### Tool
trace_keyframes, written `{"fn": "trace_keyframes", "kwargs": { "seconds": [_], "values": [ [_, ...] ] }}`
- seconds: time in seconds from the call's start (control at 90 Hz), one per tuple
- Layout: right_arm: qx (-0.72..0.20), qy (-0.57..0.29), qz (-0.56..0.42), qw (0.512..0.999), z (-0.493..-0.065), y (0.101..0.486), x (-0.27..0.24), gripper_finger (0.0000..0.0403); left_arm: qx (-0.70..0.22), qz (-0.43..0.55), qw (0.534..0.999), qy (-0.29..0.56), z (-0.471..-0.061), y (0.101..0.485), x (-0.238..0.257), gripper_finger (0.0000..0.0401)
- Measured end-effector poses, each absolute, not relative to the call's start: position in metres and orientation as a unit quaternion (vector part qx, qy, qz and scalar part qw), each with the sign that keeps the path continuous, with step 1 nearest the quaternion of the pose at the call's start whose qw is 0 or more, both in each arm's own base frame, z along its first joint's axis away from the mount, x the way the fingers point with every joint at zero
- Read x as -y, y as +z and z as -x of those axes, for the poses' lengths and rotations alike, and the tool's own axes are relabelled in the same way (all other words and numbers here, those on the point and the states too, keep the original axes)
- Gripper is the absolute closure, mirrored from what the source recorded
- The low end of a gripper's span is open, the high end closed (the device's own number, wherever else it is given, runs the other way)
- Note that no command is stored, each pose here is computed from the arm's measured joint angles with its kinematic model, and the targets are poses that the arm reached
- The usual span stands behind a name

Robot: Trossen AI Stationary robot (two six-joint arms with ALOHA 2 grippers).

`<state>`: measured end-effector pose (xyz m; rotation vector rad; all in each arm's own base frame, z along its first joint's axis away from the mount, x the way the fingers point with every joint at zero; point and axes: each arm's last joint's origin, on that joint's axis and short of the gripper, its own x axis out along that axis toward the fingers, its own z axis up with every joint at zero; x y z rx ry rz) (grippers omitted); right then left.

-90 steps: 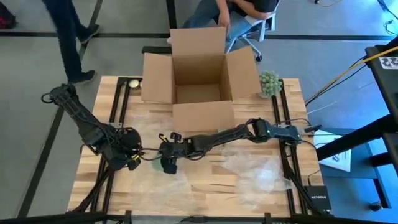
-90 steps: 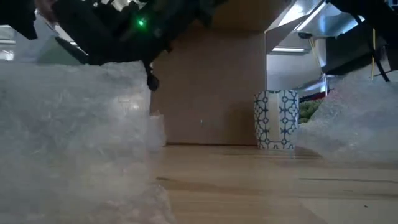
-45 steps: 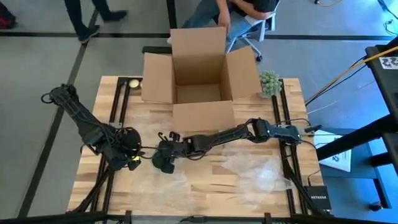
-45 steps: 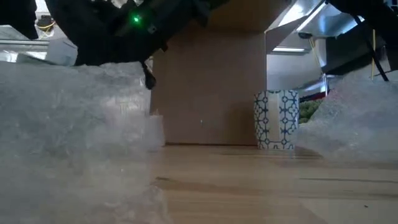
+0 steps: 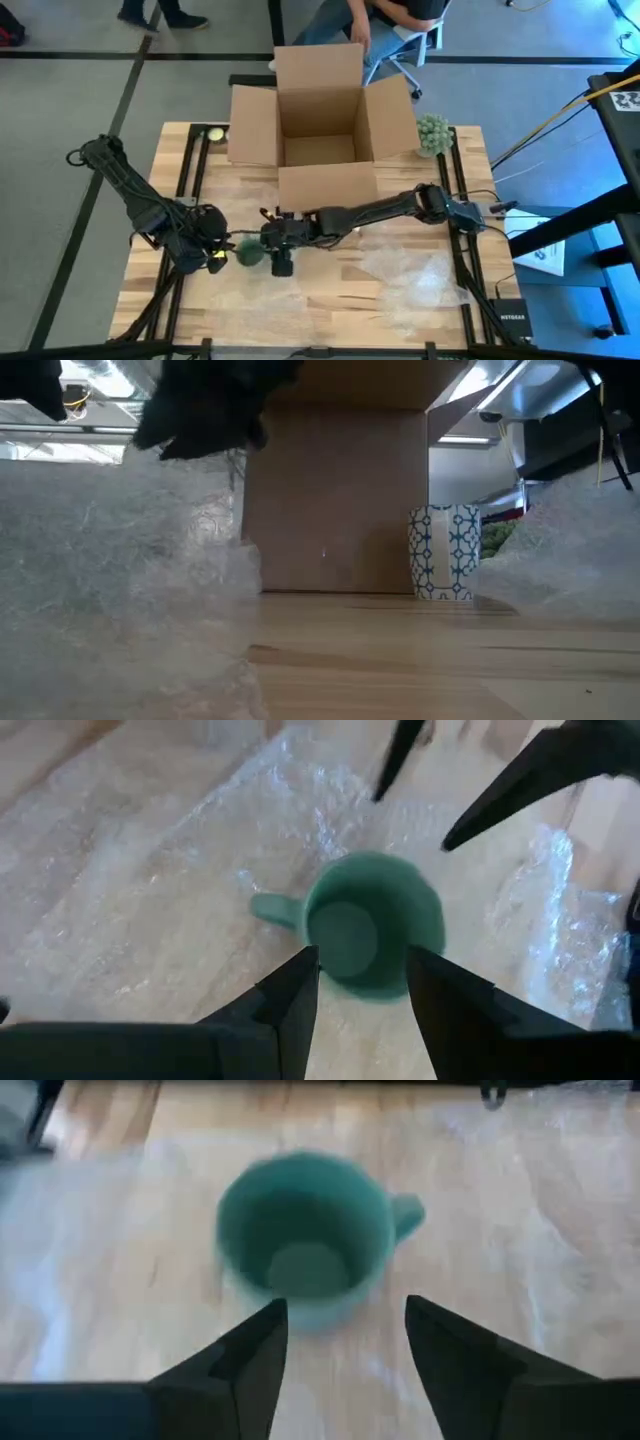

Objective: Wrap mug
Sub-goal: Wrap the green mug with bubble wrap

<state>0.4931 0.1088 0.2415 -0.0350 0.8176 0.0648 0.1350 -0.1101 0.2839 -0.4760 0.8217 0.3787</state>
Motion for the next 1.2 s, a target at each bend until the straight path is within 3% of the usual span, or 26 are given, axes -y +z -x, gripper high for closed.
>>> {"fn": "trace_keyframes", "kwargs": {
  "seconds": [0.122,0.311,0.433,0.556,0.767,1.0,1.111,1.2],
  "values": [
    [-0.44,0.079,0.054,0.893,-0.469,0.255,-0.133,0.0214,-0.372,0.217,0.886,0.172,-0.14,0.283,0.114,0.0265],
    [-0.488,0.135,0.112,0.855,-0.442,0.24,-0.187,0.0215,-0.366,0.207,0.893,0.162,-0.151,0.271,0.122,0.0265],
    [-0.522,0.11,0.149,0.832,-0.422,0.226,-0.211,0.0215,-0.371,0.206,0.891,0.164,-0.153,0.266,0.124,0.0265],
    [-0.56,0.091,0.105,0.817,-0.409,0.205,-0.218,0.0215,-0.38,0.212,0.886,0.161,-0.153,0.264,0.126,0.0265],
    [-0.508,0.093,0.006,0.856,-0.418,0.167,-0.22,0.0215,-0.378,0.205,0.888,0.163,-0.154,0.264,0.125,0.0265],
    [-0.429,0.132,-0.052,0.892,-0.433,0.164,-0.219,0.022,-0.375,0.206,0.889,0.165,-0.154,0.265,0.124,0.0265],
    [-0.403,0.158,-0.072,0.899,-0.44,0.169,-0.217,0.0253,-0.369,0.209,0.889,0.17,-0.154,0.265,0.124,0.0265],
    [-0.378,0.165,-0.075,0.908,-0.445,0.172,-0.214,0.031,-0.368,0.212,0.889,0.173,-0.154,0.265,0.124,0.0265]
  ]
}}
